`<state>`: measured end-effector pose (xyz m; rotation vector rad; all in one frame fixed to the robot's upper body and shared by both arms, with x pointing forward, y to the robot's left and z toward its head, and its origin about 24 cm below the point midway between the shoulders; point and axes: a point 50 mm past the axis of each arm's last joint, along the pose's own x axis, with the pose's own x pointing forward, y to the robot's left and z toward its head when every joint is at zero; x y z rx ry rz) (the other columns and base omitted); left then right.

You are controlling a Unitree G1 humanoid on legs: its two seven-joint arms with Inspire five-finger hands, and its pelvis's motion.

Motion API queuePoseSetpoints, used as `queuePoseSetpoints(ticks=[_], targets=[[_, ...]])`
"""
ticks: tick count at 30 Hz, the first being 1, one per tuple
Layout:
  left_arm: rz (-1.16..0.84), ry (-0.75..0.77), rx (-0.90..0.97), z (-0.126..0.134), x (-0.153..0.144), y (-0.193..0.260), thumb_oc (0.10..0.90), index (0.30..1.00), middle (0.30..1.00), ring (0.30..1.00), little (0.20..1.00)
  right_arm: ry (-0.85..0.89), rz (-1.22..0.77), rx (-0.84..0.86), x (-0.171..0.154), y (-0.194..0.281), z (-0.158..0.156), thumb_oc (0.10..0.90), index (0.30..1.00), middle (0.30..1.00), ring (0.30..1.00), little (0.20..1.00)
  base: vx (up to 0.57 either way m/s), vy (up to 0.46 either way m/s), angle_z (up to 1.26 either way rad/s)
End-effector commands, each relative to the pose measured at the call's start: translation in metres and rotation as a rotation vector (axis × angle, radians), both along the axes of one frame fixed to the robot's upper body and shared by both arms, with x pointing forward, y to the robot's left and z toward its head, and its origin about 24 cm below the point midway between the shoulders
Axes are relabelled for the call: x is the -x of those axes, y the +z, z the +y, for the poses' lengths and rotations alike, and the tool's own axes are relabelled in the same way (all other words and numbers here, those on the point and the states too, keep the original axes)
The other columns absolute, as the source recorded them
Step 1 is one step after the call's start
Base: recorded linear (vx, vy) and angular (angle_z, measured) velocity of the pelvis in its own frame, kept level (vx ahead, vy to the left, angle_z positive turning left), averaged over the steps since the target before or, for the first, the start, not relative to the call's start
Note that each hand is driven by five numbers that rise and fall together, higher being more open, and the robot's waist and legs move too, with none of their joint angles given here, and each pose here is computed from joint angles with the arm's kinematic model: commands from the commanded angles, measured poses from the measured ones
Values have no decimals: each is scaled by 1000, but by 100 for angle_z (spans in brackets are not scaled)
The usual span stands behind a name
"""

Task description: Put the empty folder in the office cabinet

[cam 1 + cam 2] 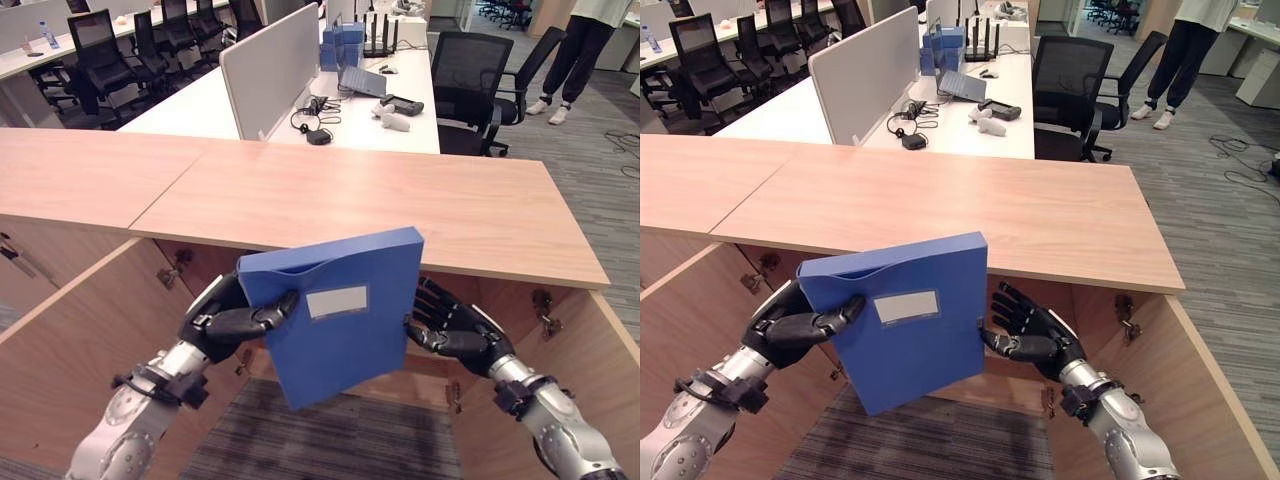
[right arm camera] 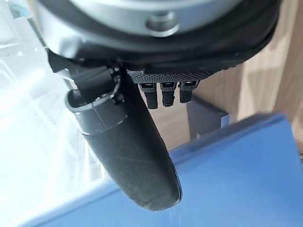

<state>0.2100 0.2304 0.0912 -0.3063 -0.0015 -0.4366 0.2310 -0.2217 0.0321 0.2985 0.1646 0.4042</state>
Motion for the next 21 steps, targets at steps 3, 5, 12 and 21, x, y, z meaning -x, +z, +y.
queuePoseSetpoints(ticks=[3,5,12,21], targets=[[-314,-130,19,-16,-20,60,400,300,300,300,300,170,-361,-41,-35,80,25,800,900,900,900,900,0,0,0],[-301,-171,7,-20,-18,60,400,300,300,300,300,177,-376,-42,-36,84,27,800,900,900,900,900,0,0,0],[-244,-303,-31,-32,-17,54,400,300,300,300,300,237,-405,-40,-42,92,40,800,900,900,900,900,-2,-1,1],[-224,-522,-32,-61,-18,58,400,300,300,300,300,483,-388,-87,-37,93,84,800,900,900,900,900,0,0,0]])
